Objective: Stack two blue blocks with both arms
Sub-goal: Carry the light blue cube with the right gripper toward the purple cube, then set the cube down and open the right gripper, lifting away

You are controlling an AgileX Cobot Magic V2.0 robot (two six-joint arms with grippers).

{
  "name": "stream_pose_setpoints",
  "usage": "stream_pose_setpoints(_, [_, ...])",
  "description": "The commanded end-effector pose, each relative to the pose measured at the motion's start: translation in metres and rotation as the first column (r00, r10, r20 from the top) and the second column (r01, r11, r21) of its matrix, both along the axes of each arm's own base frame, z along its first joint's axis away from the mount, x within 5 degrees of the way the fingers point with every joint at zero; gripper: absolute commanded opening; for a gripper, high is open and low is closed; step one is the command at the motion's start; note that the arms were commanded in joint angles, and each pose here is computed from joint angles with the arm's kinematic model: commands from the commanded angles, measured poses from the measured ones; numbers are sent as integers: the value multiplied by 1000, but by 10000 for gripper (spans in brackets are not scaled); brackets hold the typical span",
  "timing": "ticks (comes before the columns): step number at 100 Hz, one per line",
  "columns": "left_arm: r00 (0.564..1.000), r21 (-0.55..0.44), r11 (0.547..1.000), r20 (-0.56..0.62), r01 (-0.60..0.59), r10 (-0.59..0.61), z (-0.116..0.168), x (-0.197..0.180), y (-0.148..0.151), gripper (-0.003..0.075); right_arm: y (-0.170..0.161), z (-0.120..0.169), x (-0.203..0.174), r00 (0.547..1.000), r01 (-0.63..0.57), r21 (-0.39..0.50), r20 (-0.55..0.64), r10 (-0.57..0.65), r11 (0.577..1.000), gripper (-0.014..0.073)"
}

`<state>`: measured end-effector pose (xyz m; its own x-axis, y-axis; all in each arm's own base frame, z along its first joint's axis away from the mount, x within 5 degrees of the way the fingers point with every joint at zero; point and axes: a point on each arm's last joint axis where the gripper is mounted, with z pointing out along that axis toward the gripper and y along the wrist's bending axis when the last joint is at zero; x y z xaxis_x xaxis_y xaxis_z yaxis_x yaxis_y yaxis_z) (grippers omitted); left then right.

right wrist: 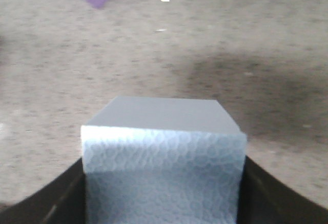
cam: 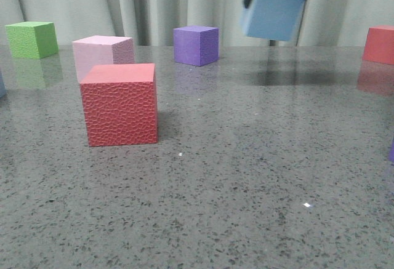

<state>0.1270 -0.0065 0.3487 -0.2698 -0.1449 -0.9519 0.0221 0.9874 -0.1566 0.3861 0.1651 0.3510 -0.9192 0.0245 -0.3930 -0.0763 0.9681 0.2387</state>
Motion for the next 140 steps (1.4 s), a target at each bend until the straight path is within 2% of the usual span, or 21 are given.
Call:
stream_pose_setpoints(1, [994, -17, 1000, 112, -10, 12, 19, 2, 1, 629, 14, 25, -10, 998, -3, 58, 59, 0, 998, 382])
stream_pose_setpoints(23, [994, -17, 1000, 112, -10, 12, 19, 2, 1, 629, 58, -1, -7, 1000, -19, 90, 25, 16, 996, 382])
stream_pose_setpoints(41, [994, -17, 1000, 112, -10, 12, 19, 2, 1, 629, 68, -14, -3, 1000, 4, 130, -17, -2, 992, 394])
stream_pose_setpoints(67, [994, -17, 1000, 112, -10, 12, 19, 2, 1, 629, 69, -13, -3, 1000, 4, 136, -10, -2, 991, 594])
stream_pose_setpoints(81, [994, -17, 1000, 112, -10, 12, 19, 2, 1, 629, 69, -13, -3, 1000, 3, 141, -14, -1, 990, 619])
stream_pose_setpoints(107, [994, -17, 1000, 112, -10, 12, 19, 2, 1, 629, 63, 6, -15, 1000, -19, 142, 2, 19, 990, 619])
stream_pose_setpoints(129, [994, -17, 1000, 112, -10, 12, 19, 2, 1, 629, 45, 32, -34, 996, -78, 38, 41, 76, 996, 619])
stream_pose_setpoints(140, [993, -17, 1000, 116, -11, 13, 19, 2, 1, 629, 39, 48, -43, 993, -92, 37, 82, 89, 995, 619])
